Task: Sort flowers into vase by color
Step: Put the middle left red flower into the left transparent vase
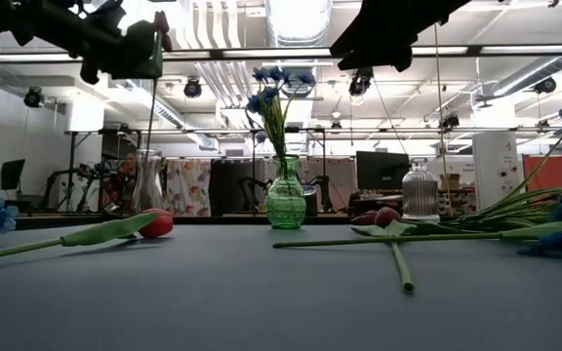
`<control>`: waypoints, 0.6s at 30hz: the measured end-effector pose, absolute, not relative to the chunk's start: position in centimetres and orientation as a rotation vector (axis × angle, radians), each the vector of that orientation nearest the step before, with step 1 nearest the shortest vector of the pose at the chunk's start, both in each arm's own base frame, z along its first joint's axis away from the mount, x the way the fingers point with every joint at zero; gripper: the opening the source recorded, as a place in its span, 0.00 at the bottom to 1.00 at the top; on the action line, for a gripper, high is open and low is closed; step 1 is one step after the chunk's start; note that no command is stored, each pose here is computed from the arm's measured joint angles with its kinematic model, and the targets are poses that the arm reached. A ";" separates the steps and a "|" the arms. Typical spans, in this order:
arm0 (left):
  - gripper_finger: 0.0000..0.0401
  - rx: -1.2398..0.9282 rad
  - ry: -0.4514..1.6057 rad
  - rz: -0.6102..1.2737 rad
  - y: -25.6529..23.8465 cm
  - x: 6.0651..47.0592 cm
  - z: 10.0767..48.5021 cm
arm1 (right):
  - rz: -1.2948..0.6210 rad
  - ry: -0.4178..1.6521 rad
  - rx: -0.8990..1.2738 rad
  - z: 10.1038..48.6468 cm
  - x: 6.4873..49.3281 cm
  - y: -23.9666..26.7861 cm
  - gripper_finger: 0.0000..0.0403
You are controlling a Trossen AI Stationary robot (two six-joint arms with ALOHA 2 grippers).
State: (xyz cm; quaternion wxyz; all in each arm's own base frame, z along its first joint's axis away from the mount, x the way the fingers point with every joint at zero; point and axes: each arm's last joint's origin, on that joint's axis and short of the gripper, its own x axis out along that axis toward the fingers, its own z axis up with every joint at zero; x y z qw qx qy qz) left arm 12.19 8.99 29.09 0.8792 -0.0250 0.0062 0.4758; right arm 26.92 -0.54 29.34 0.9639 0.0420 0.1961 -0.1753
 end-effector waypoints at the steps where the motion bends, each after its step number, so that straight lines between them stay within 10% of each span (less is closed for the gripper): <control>1: 0.11 -0.053 0.011 0.991 9.0 12.2 29.1 | -0.355 0.397 0.085 29.3 26.9 -0.5 0.54; 18: 0.25 -0.092 0.112 0.994 8.8 12.0 28.3 | -0.355 0.397 0.085 29.3 26.9 -0.5 0.54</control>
